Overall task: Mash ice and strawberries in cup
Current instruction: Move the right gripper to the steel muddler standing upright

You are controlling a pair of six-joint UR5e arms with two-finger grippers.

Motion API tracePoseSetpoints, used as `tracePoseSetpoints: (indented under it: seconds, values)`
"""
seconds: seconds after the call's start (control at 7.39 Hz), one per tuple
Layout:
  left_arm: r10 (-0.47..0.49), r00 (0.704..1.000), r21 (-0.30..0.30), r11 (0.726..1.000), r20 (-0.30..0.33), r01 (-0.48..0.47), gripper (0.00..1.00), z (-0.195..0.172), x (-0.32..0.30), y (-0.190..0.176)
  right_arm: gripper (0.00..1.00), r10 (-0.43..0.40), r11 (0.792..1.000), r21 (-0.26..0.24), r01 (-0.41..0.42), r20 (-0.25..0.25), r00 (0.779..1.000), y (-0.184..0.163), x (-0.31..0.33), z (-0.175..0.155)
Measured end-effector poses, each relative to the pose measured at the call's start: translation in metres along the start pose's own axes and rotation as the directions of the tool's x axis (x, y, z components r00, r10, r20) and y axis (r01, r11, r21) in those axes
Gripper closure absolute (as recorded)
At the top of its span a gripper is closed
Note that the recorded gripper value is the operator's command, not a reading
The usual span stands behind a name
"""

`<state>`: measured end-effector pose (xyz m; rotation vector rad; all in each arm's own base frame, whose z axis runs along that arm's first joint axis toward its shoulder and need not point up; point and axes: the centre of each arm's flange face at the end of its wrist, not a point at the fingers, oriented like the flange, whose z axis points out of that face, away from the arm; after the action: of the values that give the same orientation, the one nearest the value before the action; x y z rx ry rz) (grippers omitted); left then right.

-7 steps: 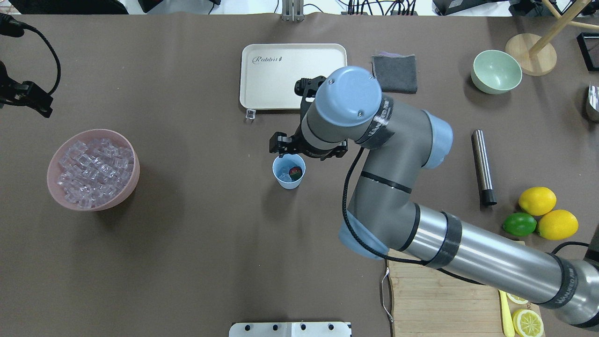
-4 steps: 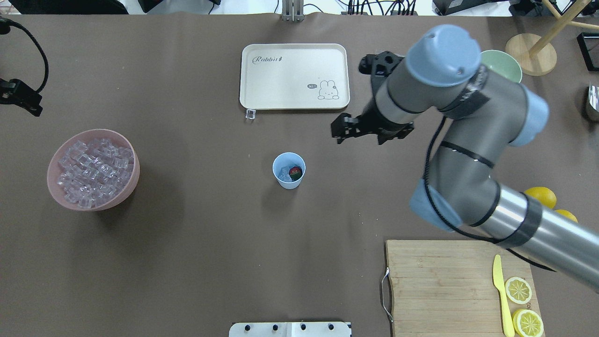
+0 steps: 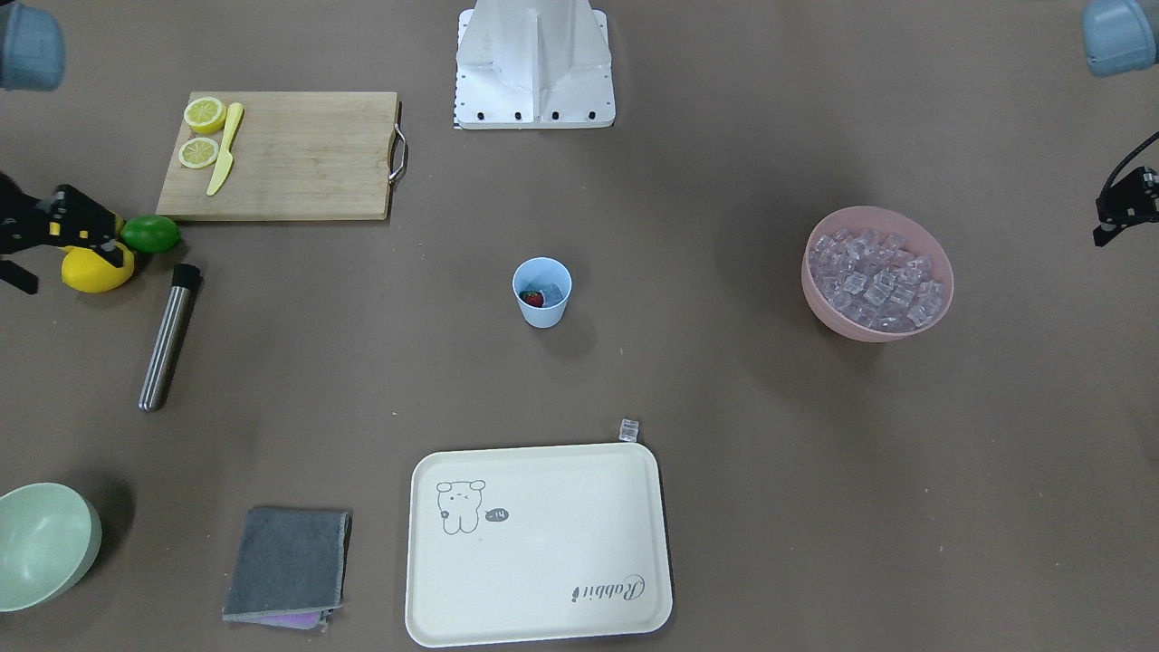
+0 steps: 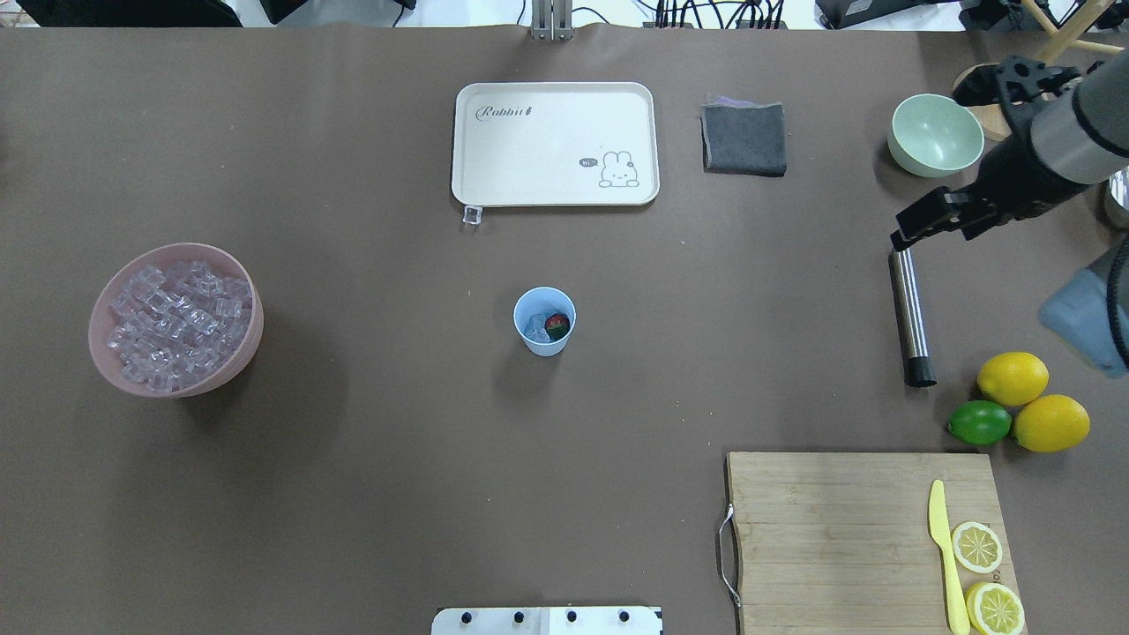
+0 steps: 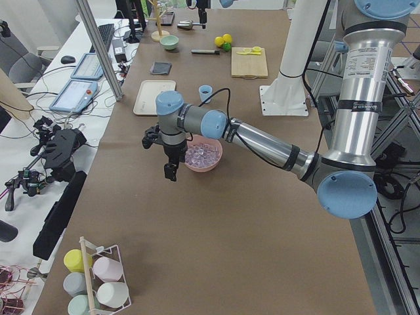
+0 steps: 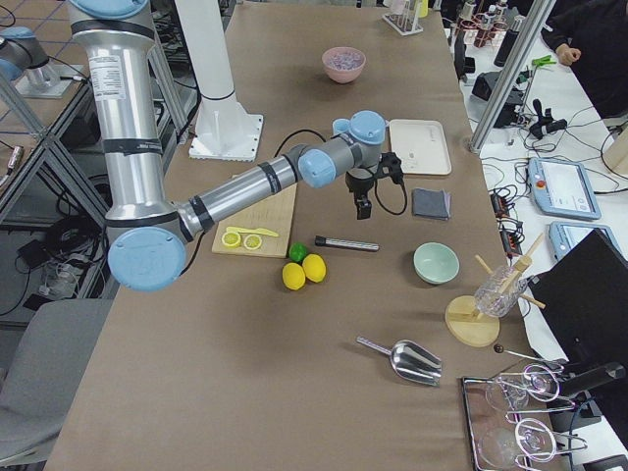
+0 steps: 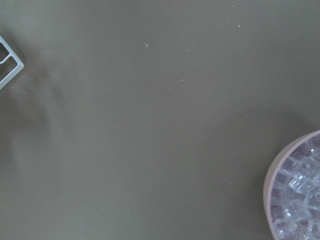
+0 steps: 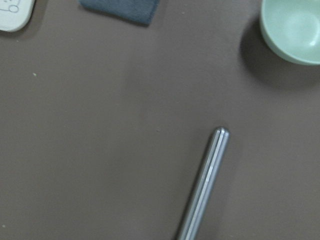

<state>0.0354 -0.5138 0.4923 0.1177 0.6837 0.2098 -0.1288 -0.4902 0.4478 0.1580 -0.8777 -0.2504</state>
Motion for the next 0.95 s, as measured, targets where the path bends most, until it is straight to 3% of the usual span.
tracePoseSetpoints:
  seconds: [0.27,0.54,0.95]
  values:
    - [-0.040,0.999,0.023,0.999,0.013,0.040,0.03,-0.001,-0.043,0.009,0.00,-0.032,0.999,0.001,0.032,-0.023,0.999,0.044,0.080,-0.018]
    - [-0.009,1.000,0.036,0.999,0.024,0.008,0.03,0.008,-0.089,0.014,0.00,-0.024,1.000,-0.002,0.024,-0.046,0.999,0.078,0.128,-0.025]
    - [0.010,1.000,0.036,0.999,0.020,-0.010,0.03,0.010,-0.092,0.012,0.00,0.031,0.999,-0.020,-0.032,-0.032,0.999,0.077,0.122,-0.014]
